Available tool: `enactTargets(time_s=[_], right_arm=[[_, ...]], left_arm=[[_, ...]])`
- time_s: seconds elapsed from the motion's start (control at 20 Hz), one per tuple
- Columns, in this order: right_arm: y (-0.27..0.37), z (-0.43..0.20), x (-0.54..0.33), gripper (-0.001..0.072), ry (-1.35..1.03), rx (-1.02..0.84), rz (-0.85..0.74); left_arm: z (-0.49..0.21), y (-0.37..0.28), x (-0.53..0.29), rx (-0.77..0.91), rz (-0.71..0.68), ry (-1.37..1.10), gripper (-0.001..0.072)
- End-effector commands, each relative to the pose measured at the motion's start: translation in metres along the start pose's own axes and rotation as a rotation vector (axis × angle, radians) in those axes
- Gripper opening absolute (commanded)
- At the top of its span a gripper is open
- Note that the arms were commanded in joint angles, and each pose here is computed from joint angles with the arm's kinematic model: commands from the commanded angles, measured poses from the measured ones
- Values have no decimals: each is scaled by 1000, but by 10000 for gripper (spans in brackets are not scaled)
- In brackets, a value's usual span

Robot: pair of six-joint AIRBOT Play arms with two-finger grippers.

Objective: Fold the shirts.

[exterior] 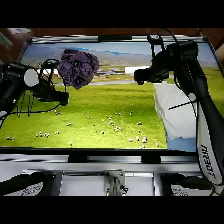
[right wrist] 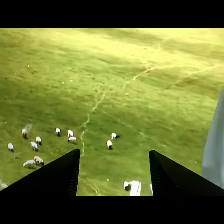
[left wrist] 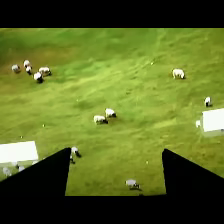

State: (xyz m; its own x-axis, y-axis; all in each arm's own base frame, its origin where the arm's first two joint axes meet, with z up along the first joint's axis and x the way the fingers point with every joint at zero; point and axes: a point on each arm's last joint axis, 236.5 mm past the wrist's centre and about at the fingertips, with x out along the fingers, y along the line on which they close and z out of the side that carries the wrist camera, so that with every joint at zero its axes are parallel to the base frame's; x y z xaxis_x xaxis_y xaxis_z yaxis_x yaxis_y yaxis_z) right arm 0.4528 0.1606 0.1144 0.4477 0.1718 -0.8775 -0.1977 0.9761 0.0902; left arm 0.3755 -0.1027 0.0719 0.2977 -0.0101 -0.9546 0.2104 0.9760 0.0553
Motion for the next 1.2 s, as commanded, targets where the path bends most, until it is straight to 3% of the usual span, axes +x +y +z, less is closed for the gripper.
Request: enactTargets(time_s=[0.0, 0.2, 0.3, 0.65, 1.05, 1.1, 1.15], right_arm=[[3, 16, 0, 548, -69, 0, 12], [4, 24, -1, 548, -102, -21, 15], [6, 30, -2, 548, -127, -19, 23], [21, 11, -1, 548, -49, -22, 87], [30, 9, -2, 548, -45, -81, 124], [30, 9, -2, 548, -44, -81, 124], [30, 9, -2, 548, -44, -81, 124]], left_arm=[[46, -7, 1, -3, -27, -186, 669], [90, -4, -6, -1, -29, -363, 670], [111, 19, 7, -80, -13, -371, 701], [164, 117, 131, -257, 45, -270, 718], [206, 96, 203, -273, -31, -413, 716], [206, 93, 208, -269, -33, -413, 705], [204, 90, 214, -265, -35, -401, 644]])
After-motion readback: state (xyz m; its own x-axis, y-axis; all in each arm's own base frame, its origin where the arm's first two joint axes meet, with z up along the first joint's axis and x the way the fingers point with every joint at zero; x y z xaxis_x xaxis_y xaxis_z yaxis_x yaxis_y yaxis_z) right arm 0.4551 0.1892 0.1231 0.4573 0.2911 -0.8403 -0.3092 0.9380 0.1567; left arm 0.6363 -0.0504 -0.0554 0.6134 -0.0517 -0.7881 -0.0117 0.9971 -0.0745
